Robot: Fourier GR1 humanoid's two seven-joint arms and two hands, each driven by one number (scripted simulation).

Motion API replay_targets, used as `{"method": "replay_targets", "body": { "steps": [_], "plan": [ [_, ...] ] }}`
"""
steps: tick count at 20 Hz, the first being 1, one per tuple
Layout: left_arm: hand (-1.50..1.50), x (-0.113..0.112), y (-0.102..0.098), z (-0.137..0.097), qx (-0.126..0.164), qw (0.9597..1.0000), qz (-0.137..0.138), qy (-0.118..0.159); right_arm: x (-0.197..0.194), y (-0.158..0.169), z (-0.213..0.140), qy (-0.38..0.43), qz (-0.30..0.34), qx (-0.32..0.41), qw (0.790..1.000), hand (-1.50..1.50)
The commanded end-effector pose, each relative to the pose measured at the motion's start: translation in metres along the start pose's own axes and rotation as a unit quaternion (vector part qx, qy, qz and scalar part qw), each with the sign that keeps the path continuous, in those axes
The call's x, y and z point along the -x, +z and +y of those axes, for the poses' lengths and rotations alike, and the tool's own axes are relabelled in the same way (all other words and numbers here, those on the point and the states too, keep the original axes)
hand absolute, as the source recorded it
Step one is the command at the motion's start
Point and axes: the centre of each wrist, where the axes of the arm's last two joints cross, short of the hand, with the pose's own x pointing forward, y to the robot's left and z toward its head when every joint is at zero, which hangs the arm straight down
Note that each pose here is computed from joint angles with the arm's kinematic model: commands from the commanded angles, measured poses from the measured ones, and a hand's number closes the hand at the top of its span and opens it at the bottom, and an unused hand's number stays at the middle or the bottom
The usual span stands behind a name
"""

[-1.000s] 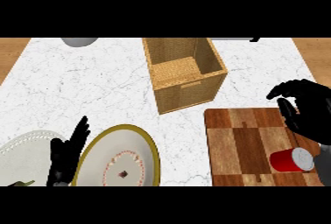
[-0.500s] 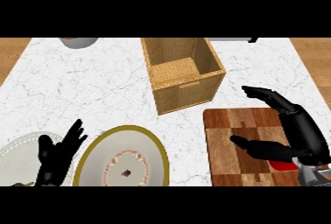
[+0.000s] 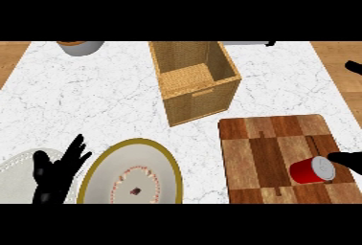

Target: Pick the can from the cutting board and place it in the basket

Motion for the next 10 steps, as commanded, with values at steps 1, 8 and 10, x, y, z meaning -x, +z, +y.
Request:
{"method": "replay_targets", "body": {
  "steps": [1,8,10],
  "plan": [
    [0.00,0.013,0.004,0.016,-0.004,0.9986,0.052,0.000,-0.033,0.015,-0.048,0.096,0.030,-0.040,0.994,-1.50],
    [0.00,0.025,0.002,0.007,-0.006,0.9985,0.054,0.000,-0.038,0.014,-0.103,0.136,0.085,-0.191,0.968,-1.50],
    [0.00,0.024,0.008,-0.007,-0.006,0.9985,0.055,-0.003,-0.044,0.021,-0.115,0.147,0.083,-0.222,0.960,-1.50]
  ]
}}
